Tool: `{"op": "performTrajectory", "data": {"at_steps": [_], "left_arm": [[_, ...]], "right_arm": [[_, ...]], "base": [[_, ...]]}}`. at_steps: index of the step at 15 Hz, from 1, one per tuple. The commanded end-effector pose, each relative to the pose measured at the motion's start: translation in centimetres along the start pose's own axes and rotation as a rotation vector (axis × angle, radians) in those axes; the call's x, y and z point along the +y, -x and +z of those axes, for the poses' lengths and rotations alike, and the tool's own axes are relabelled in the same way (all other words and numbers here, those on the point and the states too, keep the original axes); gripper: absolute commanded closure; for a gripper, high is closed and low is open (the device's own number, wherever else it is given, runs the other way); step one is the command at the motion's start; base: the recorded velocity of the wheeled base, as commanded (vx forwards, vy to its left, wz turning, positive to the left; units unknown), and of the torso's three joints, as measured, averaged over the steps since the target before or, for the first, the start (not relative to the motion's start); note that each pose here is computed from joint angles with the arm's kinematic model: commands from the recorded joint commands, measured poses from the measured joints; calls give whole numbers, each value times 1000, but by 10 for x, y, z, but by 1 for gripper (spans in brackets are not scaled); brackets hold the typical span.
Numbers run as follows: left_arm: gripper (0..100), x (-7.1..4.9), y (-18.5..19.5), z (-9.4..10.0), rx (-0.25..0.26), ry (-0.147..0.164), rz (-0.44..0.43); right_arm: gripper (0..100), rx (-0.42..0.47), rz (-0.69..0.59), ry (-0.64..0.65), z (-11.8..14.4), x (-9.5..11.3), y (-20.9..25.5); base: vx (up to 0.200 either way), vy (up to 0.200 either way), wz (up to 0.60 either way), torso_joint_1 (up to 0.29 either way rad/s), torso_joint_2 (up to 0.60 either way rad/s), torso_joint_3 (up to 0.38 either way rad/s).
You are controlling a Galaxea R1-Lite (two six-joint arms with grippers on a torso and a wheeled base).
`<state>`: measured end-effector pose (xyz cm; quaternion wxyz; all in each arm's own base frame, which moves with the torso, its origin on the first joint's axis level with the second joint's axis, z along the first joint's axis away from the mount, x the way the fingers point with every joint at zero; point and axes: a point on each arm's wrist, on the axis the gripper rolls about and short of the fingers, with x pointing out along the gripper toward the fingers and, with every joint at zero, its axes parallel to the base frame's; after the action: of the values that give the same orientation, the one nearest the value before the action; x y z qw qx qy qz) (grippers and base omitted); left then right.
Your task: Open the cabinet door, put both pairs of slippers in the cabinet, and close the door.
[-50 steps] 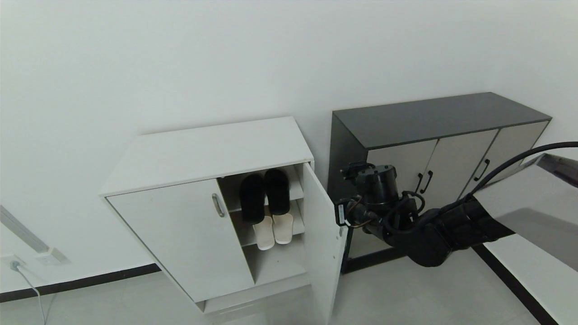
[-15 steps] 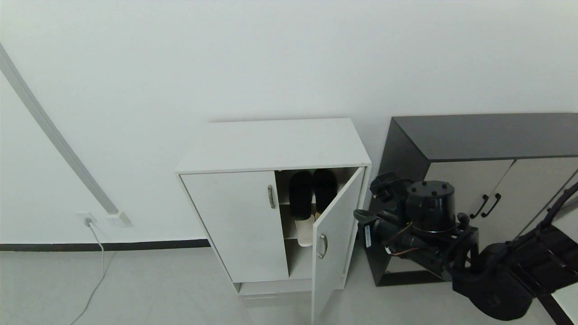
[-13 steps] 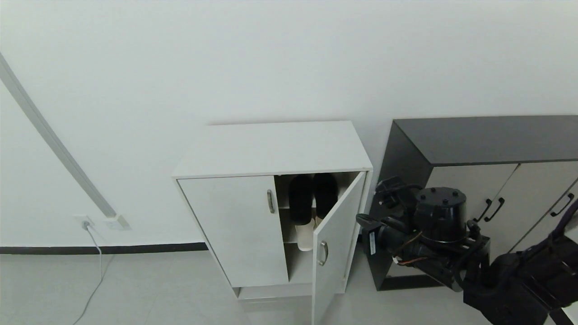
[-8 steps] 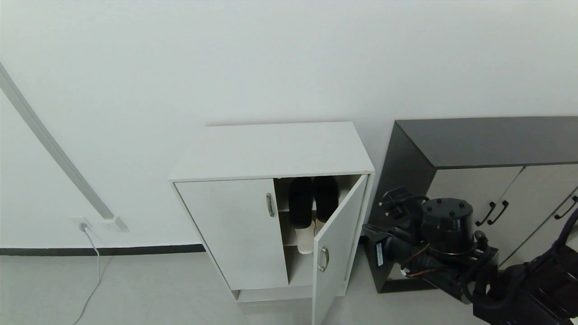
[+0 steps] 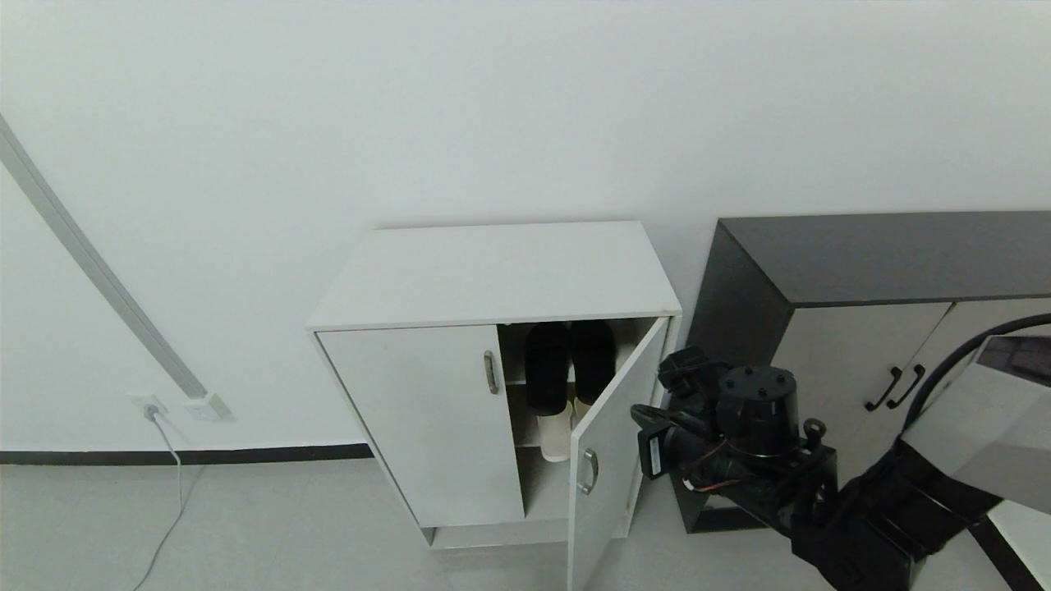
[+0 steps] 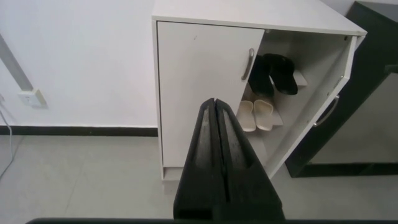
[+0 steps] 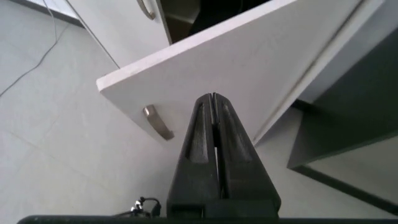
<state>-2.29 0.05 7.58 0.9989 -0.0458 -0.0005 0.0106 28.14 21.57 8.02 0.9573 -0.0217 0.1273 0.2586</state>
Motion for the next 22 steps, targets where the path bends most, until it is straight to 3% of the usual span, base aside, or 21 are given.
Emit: {"op": "performTrajectory", "data": {"at_steps": [1, 13, 22], "left_arm": [[100, 0, 0, 0, 0, 0, 2], [100, 0, 0, 0, 0, 2, 2], [100, 0, 0, 0, 1, 3, 2]], "right_arm": [[100, 25, 5, 5, -14, 2, -24], [100, 13, -6, 0, -17, 5, -89], [100, -16, -60, -17, -1, -17, -119]], "base": [[0, 0, 0, 0, 0, 0], [0, 0, 0, 0, 0, 0], [0, 0, 0, 0, 0, 0]]}}
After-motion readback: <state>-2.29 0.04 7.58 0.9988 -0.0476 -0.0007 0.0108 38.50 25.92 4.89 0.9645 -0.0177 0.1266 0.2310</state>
